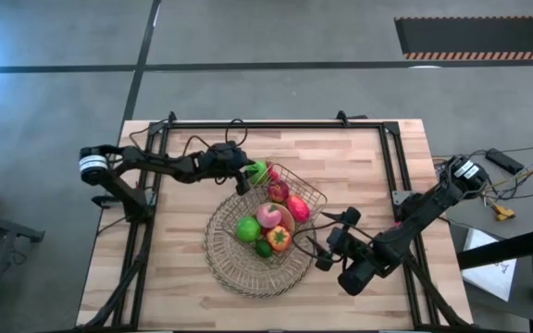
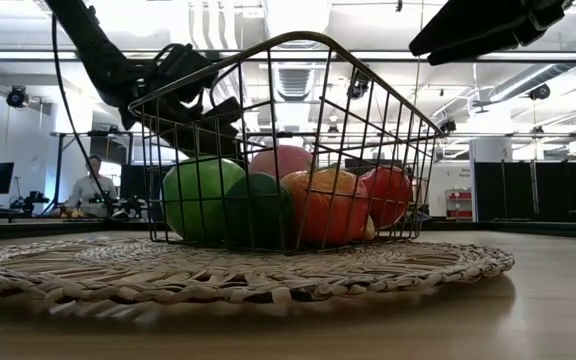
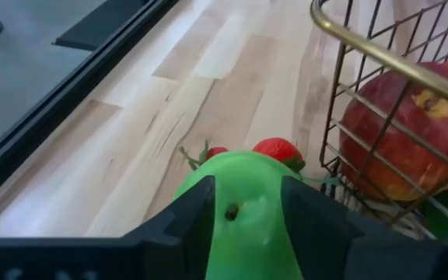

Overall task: Build produce basket
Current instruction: Put the green apple into the gold wire basket

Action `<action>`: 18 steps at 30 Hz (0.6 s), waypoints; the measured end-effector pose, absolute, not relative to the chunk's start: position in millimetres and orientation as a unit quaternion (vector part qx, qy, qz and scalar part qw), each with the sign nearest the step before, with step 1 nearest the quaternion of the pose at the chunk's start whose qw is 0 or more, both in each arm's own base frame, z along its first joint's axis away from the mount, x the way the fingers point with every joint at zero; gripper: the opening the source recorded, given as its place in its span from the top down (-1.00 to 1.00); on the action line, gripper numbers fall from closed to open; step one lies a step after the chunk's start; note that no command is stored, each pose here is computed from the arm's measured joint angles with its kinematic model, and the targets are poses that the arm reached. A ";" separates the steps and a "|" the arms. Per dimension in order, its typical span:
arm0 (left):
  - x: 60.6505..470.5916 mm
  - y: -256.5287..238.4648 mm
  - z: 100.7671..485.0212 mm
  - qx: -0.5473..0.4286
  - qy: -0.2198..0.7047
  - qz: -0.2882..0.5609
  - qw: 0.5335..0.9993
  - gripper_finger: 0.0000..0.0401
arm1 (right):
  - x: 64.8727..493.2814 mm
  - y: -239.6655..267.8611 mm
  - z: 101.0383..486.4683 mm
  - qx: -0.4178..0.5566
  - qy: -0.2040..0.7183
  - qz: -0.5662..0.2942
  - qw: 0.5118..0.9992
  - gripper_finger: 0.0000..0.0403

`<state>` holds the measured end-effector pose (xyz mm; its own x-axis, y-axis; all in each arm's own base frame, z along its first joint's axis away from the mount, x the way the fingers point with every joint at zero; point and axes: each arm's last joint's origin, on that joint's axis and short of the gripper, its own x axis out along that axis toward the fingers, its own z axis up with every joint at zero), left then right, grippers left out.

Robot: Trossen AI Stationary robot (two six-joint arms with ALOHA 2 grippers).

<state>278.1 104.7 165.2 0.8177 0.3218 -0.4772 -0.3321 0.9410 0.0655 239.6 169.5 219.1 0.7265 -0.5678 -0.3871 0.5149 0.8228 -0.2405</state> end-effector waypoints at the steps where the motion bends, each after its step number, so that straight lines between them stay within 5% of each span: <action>1: 277.7 104.7 164.7 -0.010 0.250 0.173 0.953 0.38 | 239.7 169.6 219.0 -0.058 0.227 -0.292 0.927 -0.82; 18: 276.8 105.6 166.3 0.019 0.256 0.189 0.948 0.97 | 240.0 171.0 219.0 -0.057 0.225 -0.289 0.929 -0.82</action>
